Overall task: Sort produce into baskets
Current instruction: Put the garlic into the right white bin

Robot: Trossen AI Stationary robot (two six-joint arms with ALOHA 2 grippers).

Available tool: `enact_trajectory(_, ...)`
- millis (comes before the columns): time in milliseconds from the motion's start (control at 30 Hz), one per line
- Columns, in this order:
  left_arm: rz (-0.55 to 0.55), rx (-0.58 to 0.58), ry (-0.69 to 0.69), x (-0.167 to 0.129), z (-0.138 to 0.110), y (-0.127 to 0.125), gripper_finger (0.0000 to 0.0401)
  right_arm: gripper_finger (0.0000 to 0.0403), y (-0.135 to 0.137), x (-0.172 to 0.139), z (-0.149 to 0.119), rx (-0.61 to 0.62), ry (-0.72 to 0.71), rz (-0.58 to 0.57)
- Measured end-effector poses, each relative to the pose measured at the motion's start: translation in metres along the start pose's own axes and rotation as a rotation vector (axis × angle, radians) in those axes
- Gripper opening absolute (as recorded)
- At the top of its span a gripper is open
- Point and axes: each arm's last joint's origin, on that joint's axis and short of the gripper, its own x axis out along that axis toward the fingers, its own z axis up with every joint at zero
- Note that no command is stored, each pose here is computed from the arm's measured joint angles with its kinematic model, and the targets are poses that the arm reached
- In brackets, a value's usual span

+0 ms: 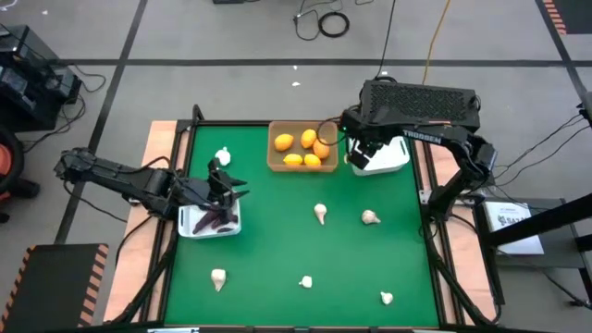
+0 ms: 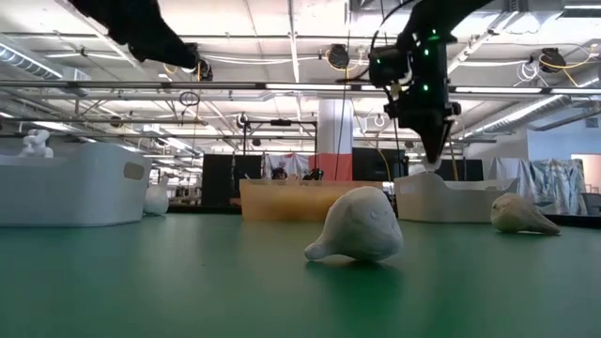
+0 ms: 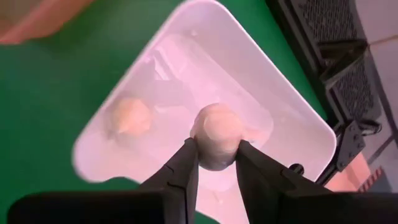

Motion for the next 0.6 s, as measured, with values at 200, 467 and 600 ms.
enact_trajectory(200,-0.088,0.005,-0.038,0.003,0.007,0.004,0.0125,0.0101,-0.006,0.015,-0.001,0.014,0.010,-0.003)
enact_trajectory(467,-0.093,-0.001,-0.036,0.004,0.007,0.006,0.0125,0.0124,-0.007,0.018,-0.003,0.006,0.021,-0.005)
enact_trajectory(600,-0.114,-0.011,-0.089,0.003,0.012,0.002,0.0125,0.0136,-0.007,0.018,-0.003,0.002,0.021,-0.005)
